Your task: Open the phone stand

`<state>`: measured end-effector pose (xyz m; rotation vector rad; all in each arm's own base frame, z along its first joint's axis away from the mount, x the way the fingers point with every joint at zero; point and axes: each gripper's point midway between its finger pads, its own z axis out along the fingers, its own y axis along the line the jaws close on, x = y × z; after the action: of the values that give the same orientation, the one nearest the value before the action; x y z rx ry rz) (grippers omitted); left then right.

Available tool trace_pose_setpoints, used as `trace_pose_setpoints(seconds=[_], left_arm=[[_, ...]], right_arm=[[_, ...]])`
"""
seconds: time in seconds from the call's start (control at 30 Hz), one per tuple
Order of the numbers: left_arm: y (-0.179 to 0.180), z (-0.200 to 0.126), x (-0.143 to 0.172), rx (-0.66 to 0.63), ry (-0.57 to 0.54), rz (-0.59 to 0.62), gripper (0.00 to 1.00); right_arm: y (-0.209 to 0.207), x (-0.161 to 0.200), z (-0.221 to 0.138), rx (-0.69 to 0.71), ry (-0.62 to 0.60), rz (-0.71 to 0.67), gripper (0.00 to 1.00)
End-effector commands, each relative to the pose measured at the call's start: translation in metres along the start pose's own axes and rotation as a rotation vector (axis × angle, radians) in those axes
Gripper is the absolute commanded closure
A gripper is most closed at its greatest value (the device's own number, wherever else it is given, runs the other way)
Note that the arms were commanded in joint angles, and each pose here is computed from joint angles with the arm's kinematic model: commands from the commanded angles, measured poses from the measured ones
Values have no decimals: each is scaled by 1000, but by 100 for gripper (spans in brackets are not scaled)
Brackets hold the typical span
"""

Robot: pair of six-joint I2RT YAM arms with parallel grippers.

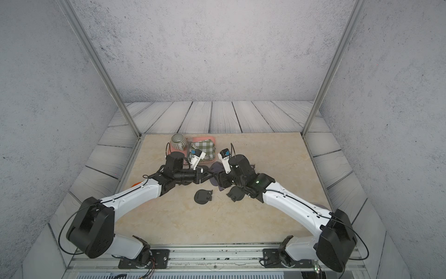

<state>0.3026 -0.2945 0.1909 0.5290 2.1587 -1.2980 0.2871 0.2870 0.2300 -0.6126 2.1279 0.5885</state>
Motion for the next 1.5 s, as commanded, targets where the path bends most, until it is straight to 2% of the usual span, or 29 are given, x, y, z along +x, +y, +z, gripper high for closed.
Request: trace_pose_setpoints(seconds=[0.0, 0.3, 0.77, 0.83, 0.9, 0.97, 1.23, 1.47], left_arm=[[94, -24, -3, -339, -64, -165, 100], [101, -27, -5, -337, -72, -185, 100], [95, -30, -6, -310, -81, -178, 100], [94, -31, -6, -306, -84, -172, 100], [92, -32, -6, -302, -86, -167, 100], [89, -32, -6, -291, -87, -161, 100], [67, -34, -12, -188, -123, -106, 100], [47, -31, -13, -49, -150, -79, 100]], right_arm=[[-9, -1, -32, 52, -9, -12, 46], [-8, -1, -44, 49, -24, -15, 46], [-6, -1, -36, 42, -9, -16, 45], [-5, -1, -34, 39, 1, -16, 39], [-3, 0, -29, 28, 16, -16, 17], [-2, 2, -24, 22, 29, -9, 1], [5, 16, -1, -29, 68, 16, 1], [11, 16, 11, -59, 85, 19, 1]])
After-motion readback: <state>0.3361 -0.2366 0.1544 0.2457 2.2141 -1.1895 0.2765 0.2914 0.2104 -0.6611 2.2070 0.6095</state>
